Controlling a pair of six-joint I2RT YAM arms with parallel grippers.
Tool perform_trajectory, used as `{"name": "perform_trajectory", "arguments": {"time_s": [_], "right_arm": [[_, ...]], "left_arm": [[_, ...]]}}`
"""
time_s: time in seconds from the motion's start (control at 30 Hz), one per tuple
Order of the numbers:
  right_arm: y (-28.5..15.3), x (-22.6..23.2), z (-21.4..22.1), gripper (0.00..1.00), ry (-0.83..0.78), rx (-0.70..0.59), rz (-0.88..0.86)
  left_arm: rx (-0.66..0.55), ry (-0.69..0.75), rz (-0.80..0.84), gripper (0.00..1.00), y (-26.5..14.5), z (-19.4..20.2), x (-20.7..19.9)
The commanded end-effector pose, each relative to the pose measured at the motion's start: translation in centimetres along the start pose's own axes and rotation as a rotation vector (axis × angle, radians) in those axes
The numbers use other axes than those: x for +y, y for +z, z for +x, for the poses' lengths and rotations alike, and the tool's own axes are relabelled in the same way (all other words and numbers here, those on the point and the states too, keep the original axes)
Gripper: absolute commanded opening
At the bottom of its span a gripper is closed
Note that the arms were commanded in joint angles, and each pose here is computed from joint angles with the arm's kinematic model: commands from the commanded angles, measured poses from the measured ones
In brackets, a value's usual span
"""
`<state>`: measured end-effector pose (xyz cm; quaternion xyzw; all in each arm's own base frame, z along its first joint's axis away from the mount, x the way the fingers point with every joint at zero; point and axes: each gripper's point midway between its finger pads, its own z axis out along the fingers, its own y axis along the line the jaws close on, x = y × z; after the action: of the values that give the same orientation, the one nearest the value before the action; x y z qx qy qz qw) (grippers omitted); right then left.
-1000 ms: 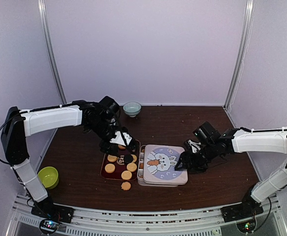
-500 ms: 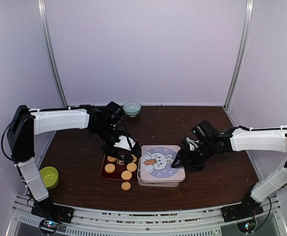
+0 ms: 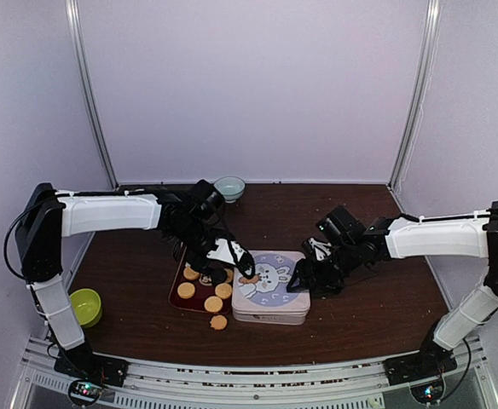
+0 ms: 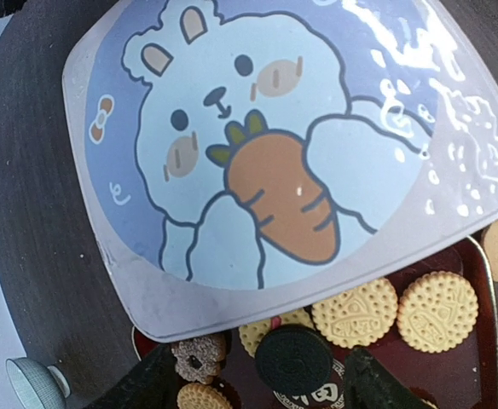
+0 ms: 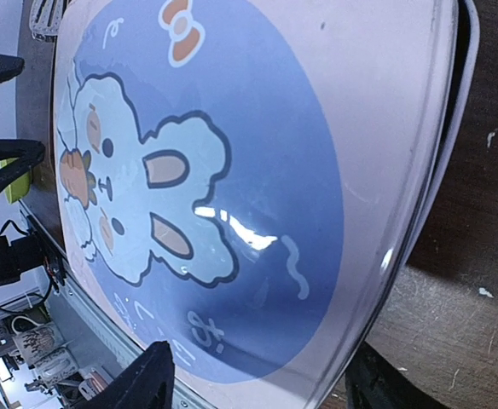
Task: Pack the cookies
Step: Move the box lid to the packing box.
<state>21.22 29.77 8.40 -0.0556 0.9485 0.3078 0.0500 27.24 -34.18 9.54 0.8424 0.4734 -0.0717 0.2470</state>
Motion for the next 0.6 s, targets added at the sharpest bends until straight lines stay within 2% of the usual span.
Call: {"name": "perform_trajectory", "arguments": {"time_s": [0.0,0.23,0.4,0.57], "right_arm": [[-0.7,0.0,-0.1,0.69,-0.032,-0.029,0.024],[-1.9,-1.0,1.3,0.69,-0.042,-0.039,0.060],[-2.2,-0.4,2.2,0.68,-0.074,-0.033,0.067],[-1.6,0.6,2.8,0.68,-0.122,-0.014,0.084]], "left_arm": [[0.022,-0.010,-0.047,0.67,1.7,0.2,0.7],[0.041,-0.061,-0.079,0.63,3.1,0.6,2.1],[0.045,-0.091,-0.105,0.60,3.4,0.4,3.5],[0.078,-0.100,-0.092,0.59,3.5,1.3,3.2]]}}
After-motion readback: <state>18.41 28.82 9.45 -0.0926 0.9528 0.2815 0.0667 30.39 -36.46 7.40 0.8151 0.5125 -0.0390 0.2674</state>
